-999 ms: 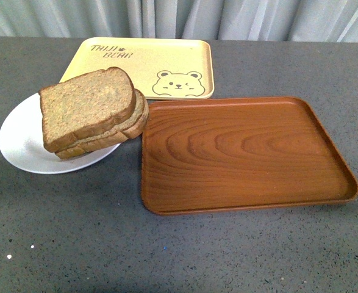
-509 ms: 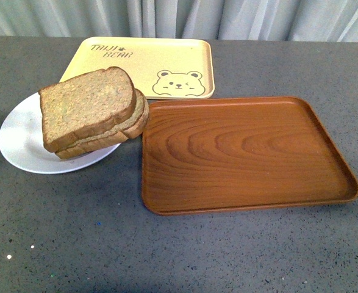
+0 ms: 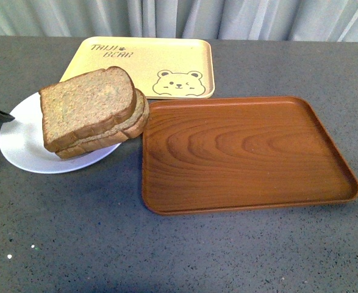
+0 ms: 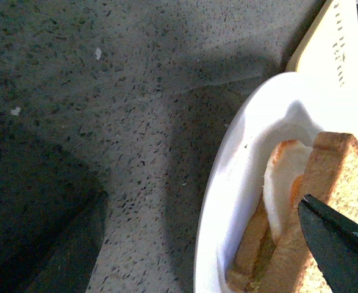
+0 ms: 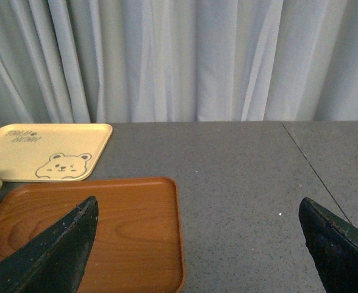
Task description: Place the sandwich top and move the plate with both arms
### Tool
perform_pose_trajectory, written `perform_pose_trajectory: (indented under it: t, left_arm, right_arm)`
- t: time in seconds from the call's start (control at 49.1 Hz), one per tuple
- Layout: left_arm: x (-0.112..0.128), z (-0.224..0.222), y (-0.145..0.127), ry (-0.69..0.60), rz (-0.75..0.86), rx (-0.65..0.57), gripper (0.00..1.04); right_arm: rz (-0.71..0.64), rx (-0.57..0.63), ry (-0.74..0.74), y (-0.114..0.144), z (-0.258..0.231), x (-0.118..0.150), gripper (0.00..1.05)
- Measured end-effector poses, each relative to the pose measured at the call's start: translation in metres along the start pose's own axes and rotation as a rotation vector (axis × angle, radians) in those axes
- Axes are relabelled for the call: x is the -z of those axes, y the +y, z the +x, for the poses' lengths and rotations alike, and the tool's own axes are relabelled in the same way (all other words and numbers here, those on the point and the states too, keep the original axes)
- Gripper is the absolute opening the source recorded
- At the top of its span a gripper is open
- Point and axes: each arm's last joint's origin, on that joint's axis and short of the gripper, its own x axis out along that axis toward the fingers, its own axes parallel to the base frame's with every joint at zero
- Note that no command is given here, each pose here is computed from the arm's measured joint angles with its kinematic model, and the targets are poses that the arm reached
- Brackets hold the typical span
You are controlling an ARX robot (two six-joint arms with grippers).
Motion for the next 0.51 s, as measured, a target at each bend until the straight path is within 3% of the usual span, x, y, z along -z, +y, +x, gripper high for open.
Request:
perform_pose_trajectory:
  t: [0.285,0.509]
  left_arm:
    - [0.005,0.014,-0.005,-0.009,-0.077,0.037,0.95]
    - [0.014,0.014,0.002,0.024,-0.145,0.044,0.55]
  right_arm:
    - [0.000,0.000,0.000,0.000,0.000,0.000,0.96]
    - [0.000,0.000,0.000,0.000,0.000,0.000,0.96]
